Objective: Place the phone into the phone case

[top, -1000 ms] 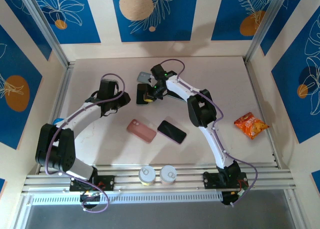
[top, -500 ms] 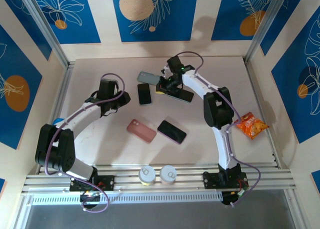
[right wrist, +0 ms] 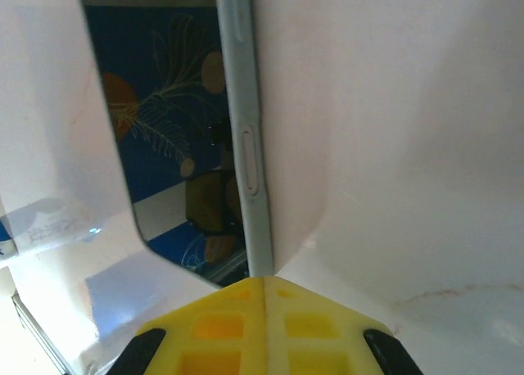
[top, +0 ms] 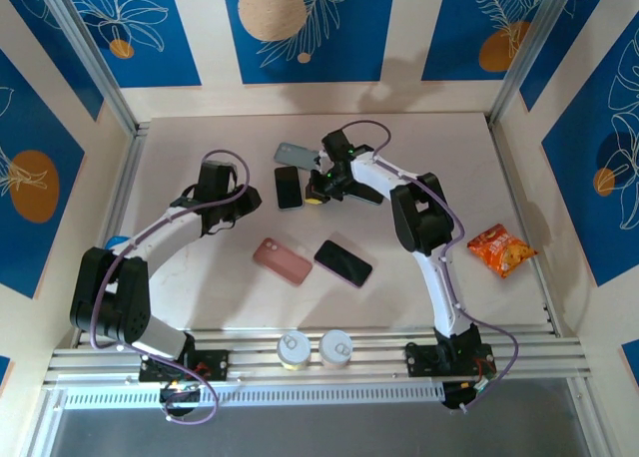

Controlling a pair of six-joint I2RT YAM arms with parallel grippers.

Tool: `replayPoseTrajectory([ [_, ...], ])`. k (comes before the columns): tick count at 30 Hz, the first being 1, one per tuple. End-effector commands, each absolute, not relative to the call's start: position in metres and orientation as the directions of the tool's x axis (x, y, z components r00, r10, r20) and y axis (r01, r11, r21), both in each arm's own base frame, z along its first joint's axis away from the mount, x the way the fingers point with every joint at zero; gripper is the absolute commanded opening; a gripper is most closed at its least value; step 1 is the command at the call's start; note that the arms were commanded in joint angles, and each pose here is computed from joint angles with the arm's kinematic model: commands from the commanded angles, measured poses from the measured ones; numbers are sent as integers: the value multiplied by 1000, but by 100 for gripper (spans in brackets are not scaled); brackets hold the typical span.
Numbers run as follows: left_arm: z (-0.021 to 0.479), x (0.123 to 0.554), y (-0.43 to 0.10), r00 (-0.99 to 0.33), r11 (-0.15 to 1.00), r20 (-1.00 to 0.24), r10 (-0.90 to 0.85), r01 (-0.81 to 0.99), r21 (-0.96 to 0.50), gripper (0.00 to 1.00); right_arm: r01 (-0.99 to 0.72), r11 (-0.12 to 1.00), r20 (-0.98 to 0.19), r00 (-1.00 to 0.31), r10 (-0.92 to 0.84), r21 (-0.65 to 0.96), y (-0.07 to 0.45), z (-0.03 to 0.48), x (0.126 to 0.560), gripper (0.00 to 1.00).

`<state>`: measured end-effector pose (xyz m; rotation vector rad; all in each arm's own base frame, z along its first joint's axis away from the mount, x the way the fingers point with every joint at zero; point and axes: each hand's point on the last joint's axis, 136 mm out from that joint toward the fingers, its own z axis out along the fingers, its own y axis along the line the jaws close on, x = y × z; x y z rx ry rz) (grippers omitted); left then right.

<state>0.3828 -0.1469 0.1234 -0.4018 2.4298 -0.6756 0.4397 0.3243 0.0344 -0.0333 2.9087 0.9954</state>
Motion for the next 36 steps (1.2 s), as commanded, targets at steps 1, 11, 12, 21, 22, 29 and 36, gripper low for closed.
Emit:
replayPoseTrajectory([
  [1,129,377,-144,-784,826,-457,-419,-121,-550,27,-26,793,-55,-998,9,609,327,27,441,0],
  [11,127,375,-143,-784,828,-456,-421,-127,-546,27,-31,795,-29,-999,-17,605,341,16,432,0],
  [12,127,376,-143,-783,828,-457,-421,-126,-547,27,-34,795,-30,-999,-21,606,343,16,431,0],
  [21,127,374,-143,-783,825,-455,-425,-128,-551,27,-37,798,-20,-999,-30,602,350,14,424,0],
  [22,127,374,-143,-782,825,-456,-425,-127,-551,27,-38,799,-22,-999,-31,600,349,14,424,0],
  [29,132,371,-143,-783,825,-460,-419,-116,-554,27,-74,804,-119,-993,-4,590,317,55,441,5],
  [36,136,363,-147,-798,826,-458,-392,-85,-558,28,-197,878,-298,-952,-65,436,239,105,465,40],
])
